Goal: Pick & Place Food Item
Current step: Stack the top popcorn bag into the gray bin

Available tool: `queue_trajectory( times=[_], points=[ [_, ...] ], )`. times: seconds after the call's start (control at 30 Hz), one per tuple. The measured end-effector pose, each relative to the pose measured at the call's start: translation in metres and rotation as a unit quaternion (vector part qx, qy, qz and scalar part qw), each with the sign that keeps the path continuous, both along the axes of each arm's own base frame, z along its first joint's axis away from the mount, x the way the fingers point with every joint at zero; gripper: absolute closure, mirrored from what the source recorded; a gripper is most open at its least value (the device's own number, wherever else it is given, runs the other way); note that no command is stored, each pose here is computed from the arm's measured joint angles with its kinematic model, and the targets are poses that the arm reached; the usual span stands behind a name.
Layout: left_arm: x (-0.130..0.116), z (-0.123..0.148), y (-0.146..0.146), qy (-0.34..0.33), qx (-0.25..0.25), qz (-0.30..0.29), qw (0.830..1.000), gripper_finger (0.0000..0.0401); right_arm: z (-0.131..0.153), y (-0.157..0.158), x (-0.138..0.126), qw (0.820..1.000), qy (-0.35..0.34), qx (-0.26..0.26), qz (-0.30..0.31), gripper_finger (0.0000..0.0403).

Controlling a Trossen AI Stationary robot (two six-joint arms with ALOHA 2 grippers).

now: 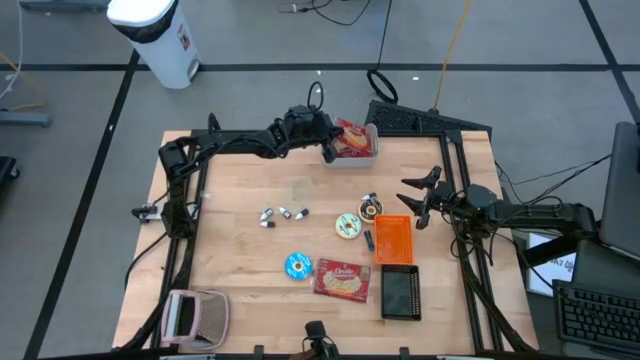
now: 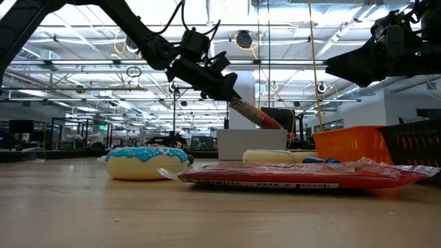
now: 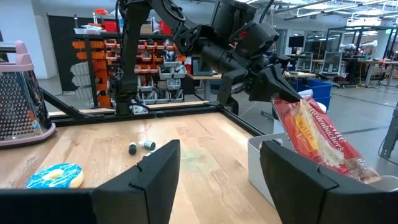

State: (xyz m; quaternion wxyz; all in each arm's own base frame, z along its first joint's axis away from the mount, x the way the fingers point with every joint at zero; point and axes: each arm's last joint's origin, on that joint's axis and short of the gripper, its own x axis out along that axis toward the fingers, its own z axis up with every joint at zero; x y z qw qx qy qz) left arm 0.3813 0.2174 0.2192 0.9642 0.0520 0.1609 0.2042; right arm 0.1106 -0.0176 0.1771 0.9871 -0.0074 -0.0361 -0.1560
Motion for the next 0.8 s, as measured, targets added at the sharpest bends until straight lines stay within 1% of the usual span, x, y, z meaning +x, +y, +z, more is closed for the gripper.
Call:
queue_trajectory(
  times=[0.33, 0.63, 0.8],
  points=[
    [0.004, -0.019, 0.003, 0.019, -0.015, 0.003, 1.000, 0.0401, 0.000, 0.000, 0.000, 1.000, 0.000, 0.000, 0.000, 0.0193],
    [-0.001, -0.020, 0.011, 0.019, -0.019, 0.018, 0.999, 0.0401, 0.000, 0.000, 0.000, 1.000, 0.000, 0.000, 0.000, 0.0193],
    [-0.004, -0.020, 0.016, 0.015, -0.034, 0.027, 0.999, 0.0401, 0.000, 0.000, 0.000, 1.000, 0.000, 0.000, 0.000, 0.0193]
  ],
)
